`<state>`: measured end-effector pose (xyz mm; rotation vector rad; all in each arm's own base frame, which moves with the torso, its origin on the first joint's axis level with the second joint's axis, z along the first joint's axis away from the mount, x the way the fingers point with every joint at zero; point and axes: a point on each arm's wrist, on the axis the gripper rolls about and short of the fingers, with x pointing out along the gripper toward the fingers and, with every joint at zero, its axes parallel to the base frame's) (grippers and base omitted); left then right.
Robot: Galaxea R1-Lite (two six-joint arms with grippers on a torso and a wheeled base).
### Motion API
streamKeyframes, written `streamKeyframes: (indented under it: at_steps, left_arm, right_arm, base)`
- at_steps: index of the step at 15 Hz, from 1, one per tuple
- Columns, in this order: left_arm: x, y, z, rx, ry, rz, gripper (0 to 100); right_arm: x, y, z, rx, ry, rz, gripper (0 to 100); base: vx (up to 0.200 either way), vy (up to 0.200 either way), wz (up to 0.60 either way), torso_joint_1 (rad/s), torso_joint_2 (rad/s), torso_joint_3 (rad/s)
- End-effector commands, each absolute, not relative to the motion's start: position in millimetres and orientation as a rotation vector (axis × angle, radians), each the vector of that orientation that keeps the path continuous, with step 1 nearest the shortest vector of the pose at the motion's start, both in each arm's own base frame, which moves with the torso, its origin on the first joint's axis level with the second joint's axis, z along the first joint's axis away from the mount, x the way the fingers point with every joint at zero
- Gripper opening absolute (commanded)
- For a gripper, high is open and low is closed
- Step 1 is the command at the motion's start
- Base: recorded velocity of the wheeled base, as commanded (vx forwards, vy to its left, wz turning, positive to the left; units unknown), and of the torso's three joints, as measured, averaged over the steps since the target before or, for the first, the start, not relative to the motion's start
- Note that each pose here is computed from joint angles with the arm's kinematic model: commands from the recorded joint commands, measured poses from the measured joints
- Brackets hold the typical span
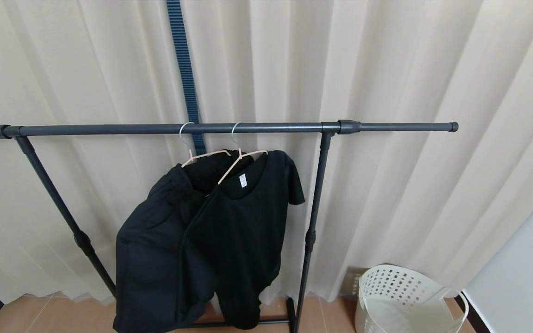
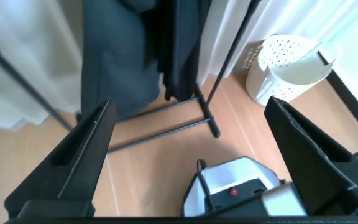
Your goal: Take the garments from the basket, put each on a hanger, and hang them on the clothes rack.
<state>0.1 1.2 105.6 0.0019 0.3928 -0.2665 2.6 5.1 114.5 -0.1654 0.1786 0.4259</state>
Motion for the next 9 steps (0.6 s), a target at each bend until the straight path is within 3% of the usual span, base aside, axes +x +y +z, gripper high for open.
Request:
streamKeyframes:
  at_steps: [1, 5, 9]
  left_arm:
    - [-8.8, 4.1, 92.6, -0.002, 0.344, -0.192, 100]
    - [-17.1, 5.5, 91.1, 0.097, 0.246, -0.113, 100]
    - [-22.0, 8.6, 88.8, 0.108, 0.189, 0.002, 100]
  right_arm:
    - [-9.3, 2.9, 95.4, -0.161, 0.119, 0.308, 100]
    - [-15.0, 2.3, 79.0, -0.160, 0.090, 0.143, 100]
    - [-16.8, 0.9, 78.1, -0.136, 0.073, -0.026, 100]
  base:
    - [0.000, 0.000, 0.00, 0.000, 0.00, 0.000]
    - [0.000, 0.000, 0.00, 0.000, 0.00, 0.000]
    - [0.000, 0.000, 0.00, 0.000, 0.00, 0.000]
